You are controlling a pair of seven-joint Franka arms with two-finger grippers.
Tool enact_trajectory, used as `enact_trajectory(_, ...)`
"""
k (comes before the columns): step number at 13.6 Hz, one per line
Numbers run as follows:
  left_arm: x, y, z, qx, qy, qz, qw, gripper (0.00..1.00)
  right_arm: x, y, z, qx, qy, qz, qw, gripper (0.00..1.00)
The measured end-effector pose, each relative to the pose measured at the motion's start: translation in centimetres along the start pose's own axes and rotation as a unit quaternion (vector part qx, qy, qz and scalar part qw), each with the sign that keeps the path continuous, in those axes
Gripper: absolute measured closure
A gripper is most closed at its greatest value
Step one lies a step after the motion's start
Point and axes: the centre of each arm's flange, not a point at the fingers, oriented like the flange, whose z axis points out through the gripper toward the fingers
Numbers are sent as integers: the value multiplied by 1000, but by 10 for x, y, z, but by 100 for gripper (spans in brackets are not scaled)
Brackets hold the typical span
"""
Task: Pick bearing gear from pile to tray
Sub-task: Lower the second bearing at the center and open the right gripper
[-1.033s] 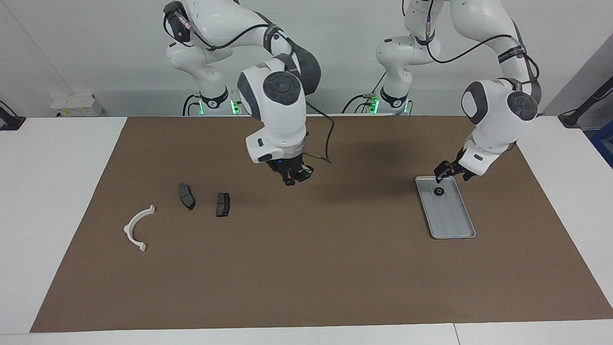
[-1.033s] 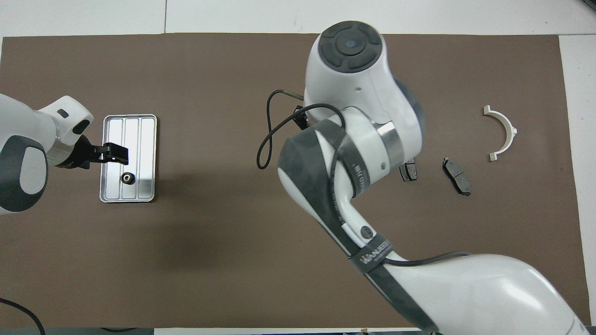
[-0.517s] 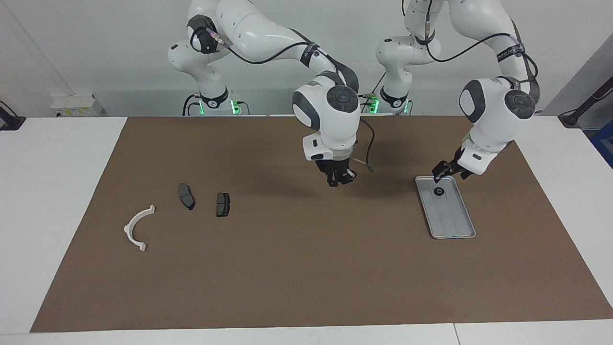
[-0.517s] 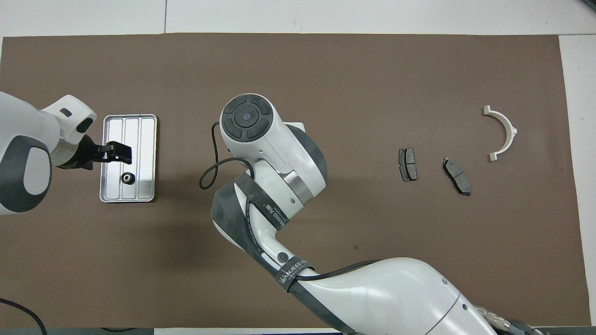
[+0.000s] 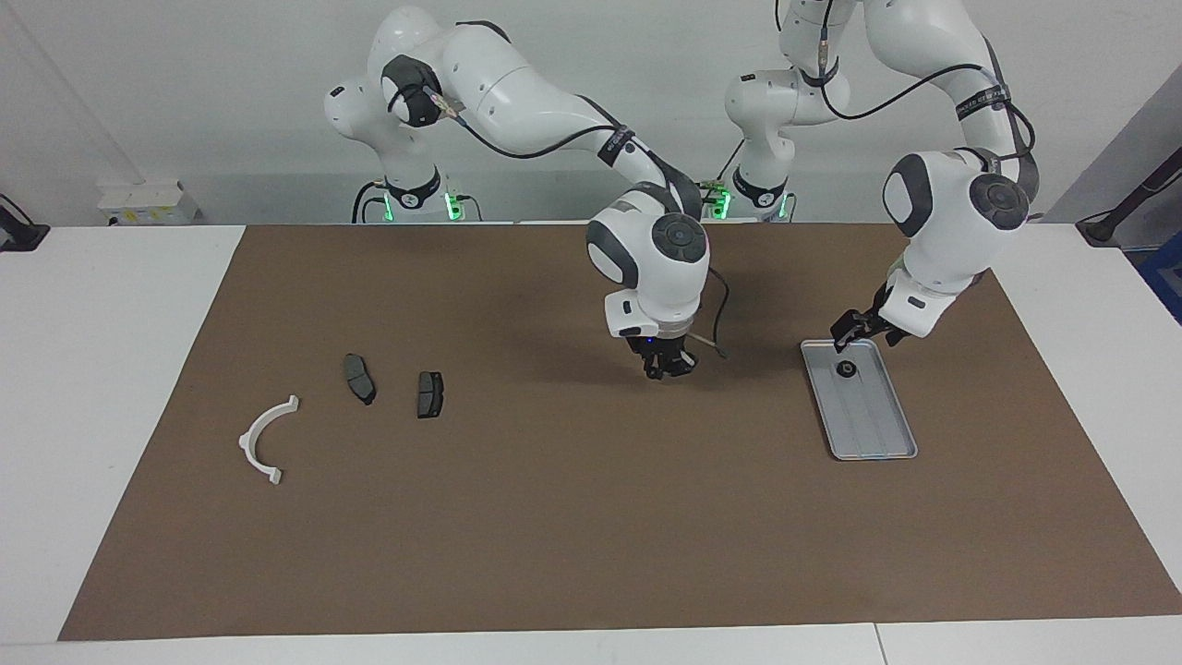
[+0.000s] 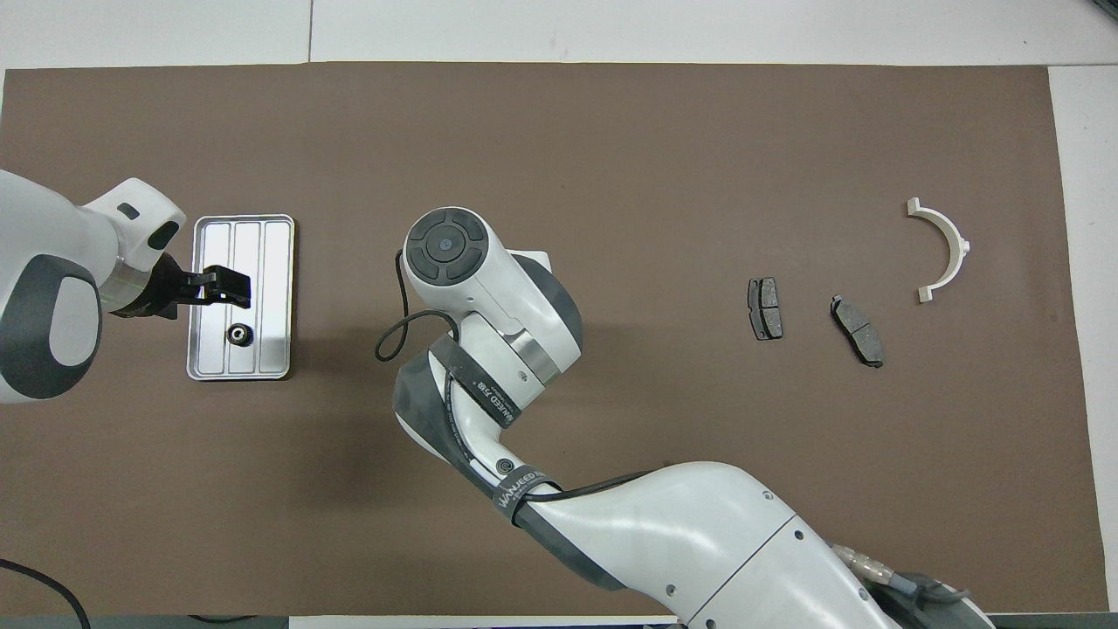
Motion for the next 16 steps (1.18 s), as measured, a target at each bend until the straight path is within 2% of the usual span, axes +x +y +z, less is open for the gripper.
enact_trajectory(5, 0, 1, 0, 0, 0, -5, 1000, 0, -6, -4, 30, -7, 0, -4, 1000, 76)
enact_trajectory(9, 0, 1, 1, 0, 0, -6, 1000, 0, -7, -5, 30, -6, 4, -5, 1000, 76)
enact_trajectory(11, 0, 2, 1, 0, -1, -10, 1000, 0, -8, -5, 30, -6, 5, -5, 1000, 60)
enact_trajectory(13, -1, 7, 1, 0, -1, -16, 1000, 0, -5, -7, 22, 1, 8, -3, 1000, 35)
enact_trajectory(16, -3, 24, 1, 1, 1, -31, 1000, 0, 25, -7, -31, 38, 20, 5, 999, 1)
